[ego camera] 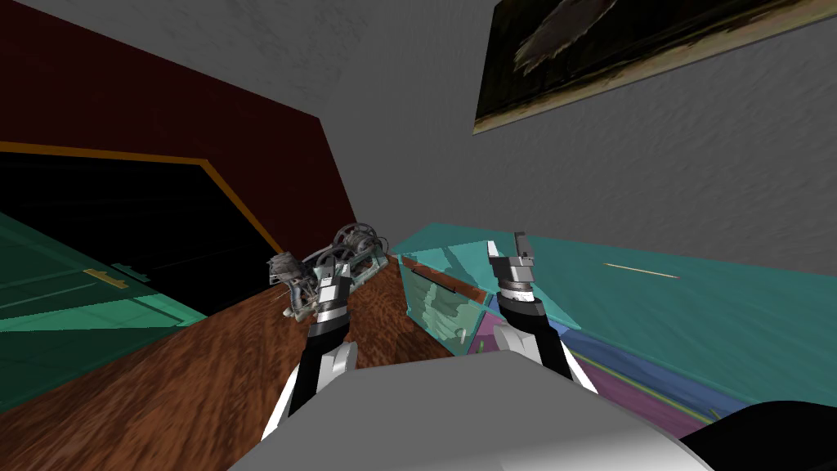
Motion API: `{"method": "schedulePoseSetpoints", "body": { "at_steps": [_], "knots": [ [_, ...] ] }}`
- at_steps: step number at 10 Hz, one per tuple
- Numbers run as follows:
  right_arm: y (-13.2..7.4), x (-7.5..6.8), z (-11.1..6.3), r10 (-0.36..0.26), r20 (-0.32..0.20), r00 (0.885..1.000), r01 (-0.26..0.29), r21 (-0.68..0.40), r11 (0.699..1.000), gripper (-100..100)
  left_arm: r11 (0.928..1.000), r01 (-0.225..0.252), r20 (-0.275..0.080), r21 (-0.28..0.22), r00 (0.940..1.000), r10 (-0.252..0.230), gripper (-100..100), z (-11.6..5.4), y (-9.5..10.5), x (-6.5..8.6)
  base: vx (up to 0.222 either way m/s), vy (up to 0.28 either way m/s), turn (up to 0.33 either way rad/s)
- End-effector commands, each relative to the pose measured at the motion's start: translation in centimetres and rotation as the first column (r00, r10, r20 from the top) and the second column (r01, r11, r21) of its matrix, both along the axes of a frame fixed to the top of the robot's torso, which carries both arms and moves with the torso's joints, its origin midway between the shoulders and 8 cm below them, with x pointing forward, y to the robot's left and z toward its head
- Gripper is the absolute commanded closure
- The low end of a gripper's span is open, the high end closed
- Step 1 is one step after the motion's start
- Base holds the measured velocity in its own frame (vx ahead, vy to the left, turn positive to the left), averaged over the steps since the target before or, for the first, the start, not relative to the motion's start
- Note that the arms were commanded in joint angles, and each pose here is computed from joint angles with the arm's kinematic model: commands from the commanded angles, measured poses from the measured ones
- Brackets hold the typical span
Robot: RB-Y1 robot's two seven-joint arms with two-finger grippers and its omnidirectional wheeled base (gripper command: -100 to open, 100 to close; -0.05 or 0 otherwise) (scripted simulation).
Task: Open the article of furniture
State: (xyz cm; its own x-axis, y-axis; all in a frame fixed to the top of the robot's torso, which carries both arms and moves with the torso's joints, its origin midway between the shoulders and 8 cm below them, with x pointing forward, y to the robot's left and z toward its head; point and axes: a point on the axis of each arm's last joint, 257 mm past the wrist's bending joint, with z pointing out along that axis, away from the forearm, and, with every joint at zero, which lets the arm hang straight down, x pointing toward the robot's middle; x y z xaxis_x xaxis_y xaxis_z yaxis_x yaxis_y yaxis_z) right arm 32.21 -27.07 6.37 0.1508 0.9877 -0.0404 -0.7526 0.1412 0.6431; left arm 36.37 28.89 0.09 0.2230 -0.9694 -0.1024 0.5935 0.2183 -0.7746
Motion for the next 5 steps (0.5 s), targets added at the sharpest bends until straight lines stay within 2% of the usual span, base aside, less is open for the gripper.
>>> {"method": "schedulePoseSetpoints", "body": {
  "at_steps": [1,5],
  "knots": [
    [0.00,0.00,0.00,0.000,0.000,1.000,0.000,0.000,1.000,0,1.0000,0.000,0.000,0.000,1.0000,0.000,0,0.00,0.00,0.00,0.000,0.000,0.000],
    [0.00,-0.01,0.01,0.000,0.000,1.000,0.000,0.000,1.000,0,1.0000,0.000,0.000,0.000,1.0000,0.000,0,0.01,0.00,0.00,0.000,0.000,0.000]
  ]
}}
